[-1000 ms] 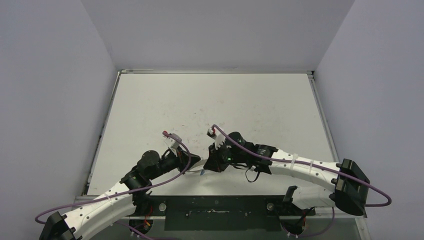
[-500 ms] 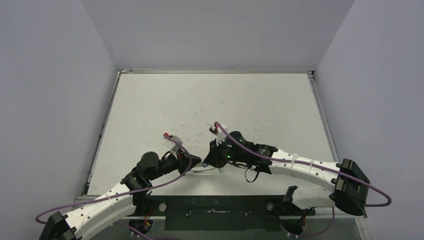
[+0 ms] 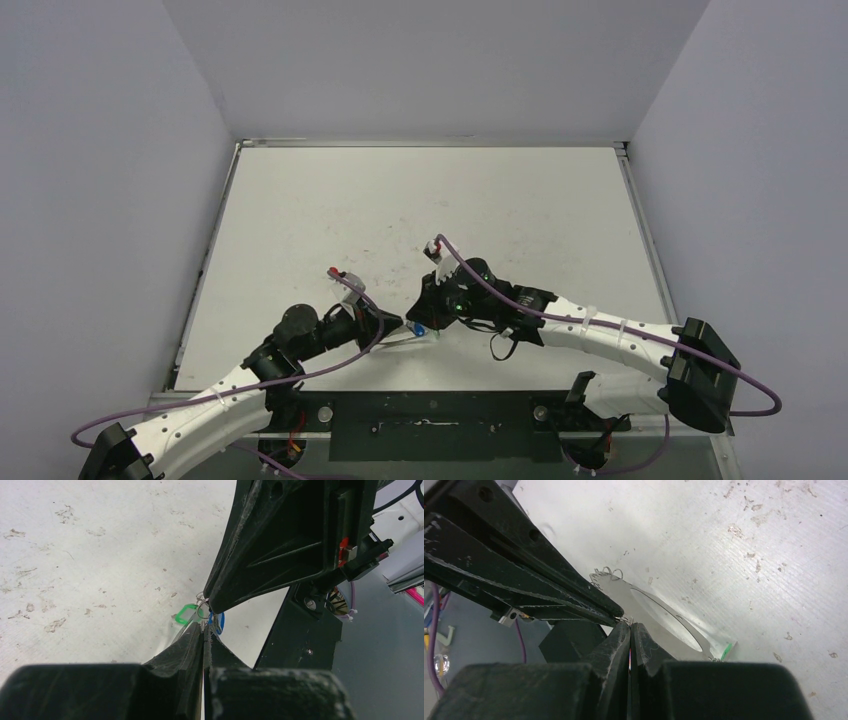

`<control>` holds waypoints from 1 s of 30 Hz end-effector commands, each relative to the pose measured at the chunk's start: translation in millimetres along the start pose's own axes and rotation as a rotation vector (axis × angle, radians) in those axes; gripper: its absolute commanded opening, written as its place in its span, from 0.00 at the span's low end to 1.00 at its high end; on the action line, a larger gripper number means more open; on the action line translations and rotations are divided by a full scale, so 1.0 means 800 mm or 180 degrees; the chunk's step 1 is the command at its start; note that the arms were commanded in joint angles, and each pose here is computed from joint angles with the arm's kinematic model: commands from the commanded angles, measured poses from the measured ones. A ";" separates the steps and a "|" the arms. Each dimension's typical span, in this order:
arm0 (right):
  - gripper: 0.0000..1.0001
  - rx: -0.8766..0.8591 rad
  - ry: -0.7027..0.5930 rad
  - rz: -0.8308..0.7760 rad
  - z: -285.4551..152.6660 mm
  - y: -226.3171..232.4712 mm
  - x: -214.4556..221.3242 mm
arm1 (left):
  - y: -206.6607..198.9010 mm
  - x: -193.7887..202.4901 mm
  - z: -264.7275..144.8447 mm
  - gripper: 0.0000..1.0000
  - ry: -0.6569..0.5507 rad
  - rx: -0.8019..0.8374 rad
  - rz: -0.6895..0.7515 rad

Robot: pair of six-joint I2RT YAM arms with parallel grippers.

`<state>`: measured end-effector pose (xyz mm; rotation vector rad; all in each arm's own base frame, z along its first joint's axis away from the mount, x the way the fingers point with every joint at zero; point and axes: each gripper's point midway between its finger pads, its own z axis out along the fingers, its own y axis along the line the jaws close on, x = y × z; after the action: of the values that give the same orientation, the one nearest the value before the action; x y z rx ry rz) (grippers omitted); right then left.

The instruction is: Put the keys on the keyring

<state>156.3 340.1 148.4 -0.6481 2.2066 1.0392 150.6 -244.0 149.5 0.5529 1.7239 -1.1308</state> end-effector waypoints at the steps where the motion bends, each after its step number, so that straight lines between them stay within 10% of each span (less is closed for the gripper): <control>1: 0.00 -0.0310 -0.0216 0.0010 0.004 0.025 -0.024 | -0.014 -0.029 0.001 0.00 -0.0268 0.0163 0.0147; 30: 0.00 -0.0270 -0.0115 0.0148 -0.005 0.020 0.000 | -0.011 -0.029 0.001 0.00 -0.0277 0.0124 0.0138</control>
<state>142.2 332.8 149.5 -0.6285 2.2193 1.1046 150.0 -243.4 149.4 0.5633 1.7143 -1.1265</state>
